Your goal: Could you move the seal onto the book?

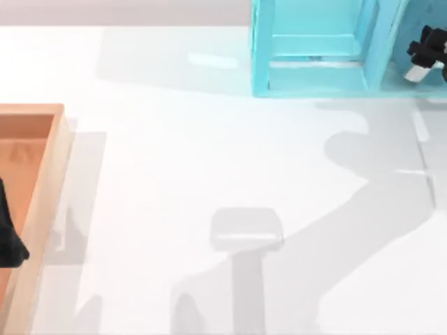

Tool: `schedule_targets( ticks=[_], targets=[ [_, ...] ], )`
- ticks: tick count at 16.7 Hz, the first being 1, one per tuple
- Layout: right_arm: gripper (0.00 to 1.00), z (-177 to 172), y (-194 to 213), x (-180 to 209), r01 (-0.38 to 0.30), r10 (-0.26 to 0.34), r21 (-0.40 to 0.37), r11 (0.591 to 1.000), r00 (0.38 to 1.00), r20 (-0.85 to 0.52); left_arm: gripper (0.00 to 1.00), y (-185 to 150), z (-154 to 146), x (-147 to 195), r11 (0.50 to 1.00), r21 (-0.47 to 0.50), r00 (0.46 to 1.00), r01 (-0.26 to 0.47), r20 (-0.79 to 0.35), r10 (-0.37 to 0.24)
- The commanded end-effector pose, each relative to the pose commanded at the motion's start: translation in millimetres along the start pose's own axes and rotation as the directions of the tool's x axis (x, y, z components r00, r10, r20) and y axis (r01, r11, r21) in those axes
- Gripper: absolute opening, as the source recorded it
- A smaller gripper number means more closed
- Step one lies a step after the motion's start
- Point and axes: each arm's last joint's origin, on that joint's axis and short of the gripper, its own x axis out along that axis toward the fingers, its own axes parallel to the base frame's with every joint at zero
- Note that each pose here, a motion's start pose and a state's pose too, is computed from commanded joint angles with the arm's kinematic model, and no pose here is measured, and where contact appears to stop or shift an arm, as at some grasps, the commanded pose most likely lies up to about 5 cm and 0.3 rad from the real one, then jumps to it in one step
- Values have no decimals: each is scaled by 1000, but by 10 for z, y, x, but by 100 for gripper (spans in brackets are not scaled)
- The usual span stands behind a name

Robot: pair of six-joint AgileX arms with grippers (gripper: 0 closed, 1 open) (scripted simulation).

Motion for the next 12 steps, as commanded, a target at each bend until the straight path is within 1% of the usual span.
schedule_targets(
  ticks=[1,2,9,10,12],
  targets=[
    [2,0,0,0,0,0,0,1000,1000,0,100,0,0,0,1000,0,1000,0,0,0],
    [0,0,0,0,0,0,0,1000,1000,0,100,0,0,0,1000,0,1000,0,0,0],
    [0,0,0,0,0,0,0,1000,1000,0,100,0,0,0,1000,0,1000,0,0,0],
    [0,-60,10,-7,-1,1,7,1000,1000,-17,100,0,0,0,1000,0,1000,0,0,0],
    [0,-23,19,-21,0,0,7,1000,1000,-15,100,0,0,0,1000,0,1000,0,0,0]
  ],
)
